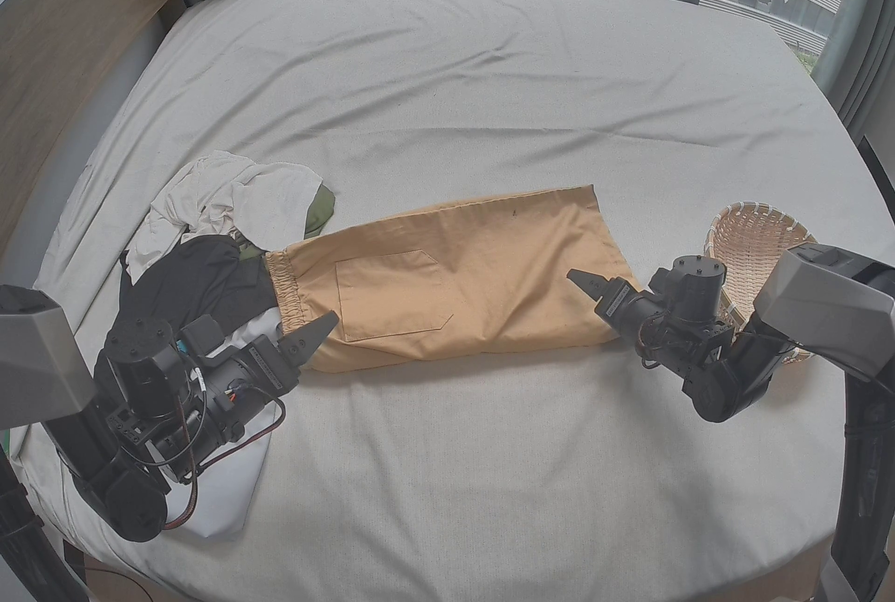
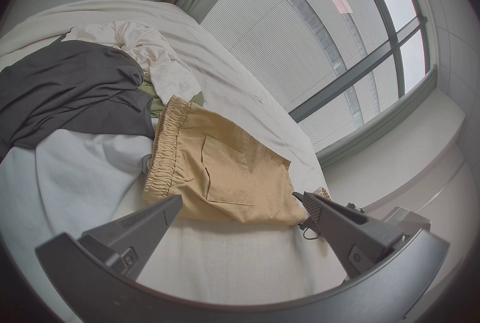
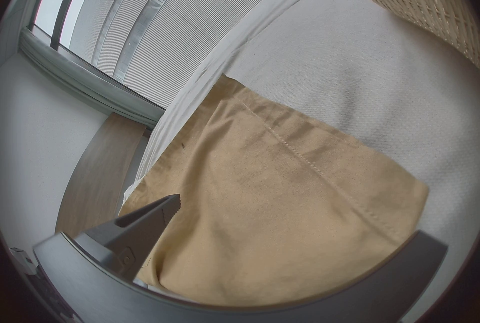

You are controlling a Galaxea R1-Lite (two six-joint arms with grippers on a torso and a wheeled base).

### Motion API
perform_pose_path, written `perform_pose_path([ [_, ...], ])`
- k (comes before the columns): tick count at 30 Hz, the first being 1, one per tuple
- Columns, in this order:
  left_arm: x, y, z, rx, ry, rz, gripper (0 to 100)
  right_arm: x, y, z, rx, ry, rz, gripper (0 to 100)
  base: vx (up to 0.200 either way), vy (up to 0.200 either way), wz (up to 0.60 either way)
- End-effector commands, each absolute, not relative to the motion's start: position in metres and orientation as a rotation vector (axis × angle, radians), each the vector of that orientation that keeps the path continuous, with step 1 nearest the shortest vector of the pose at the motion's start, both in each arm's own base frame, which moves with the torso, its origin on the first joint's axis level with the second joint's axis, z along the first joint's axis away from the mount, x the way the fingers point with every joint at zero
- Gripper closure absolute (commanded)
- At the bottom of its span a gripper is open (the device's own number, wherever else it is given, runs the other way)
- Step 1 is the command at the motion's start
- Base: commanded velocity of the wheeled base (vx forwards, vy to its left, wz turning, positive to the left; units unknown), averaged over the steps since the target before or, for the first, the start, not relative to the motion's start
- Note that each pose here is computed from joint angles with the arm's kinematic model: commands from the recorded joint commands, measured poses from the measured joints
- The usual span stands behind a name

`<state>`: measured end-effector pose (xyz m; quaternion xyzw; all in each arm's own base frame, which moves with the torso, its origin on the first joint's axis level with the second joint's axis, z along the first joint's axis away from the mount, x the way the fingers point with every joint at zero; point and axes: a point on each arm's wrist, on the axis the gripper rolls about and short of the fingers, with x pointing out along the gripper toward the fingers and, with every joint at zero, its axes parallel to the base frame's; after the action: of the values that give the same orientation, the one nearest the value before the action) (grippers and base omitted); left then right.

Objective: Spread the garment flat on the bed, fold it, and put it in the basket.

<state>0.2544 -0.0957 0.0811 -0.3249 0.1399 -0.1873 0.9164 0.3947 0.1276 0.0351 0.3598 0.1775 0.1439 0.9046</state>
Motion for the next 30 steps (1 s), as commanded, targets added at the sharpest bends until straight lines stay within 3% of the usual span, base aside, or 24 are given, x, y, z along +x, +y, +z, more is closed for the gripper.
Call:
perform_pose_path([
  [1, 0.255, -0.095, 0.079, -0.668, 0.293, -0.380, 0, 0.395, 0.130, 0.031, 0.757, 0.379, 0.299, 100, 0.000, 0.000, 0.00],
  [13, 0.258, -0.091, 0.073, -0.668, 0.305, -0.337, 0, 0.368, 0.114, 0.048, 0.861, 0.330, 0.296, 100, 0.000, 0.000, 0.00],
  [30, 0.260, -0.096, 0.060, -0.659, 0.353, -0.337, 0, 0.291, 0.071, 0.055, 0.678, 0.428, 0.205, 100, 0.000, 0.000, 0.00],
])
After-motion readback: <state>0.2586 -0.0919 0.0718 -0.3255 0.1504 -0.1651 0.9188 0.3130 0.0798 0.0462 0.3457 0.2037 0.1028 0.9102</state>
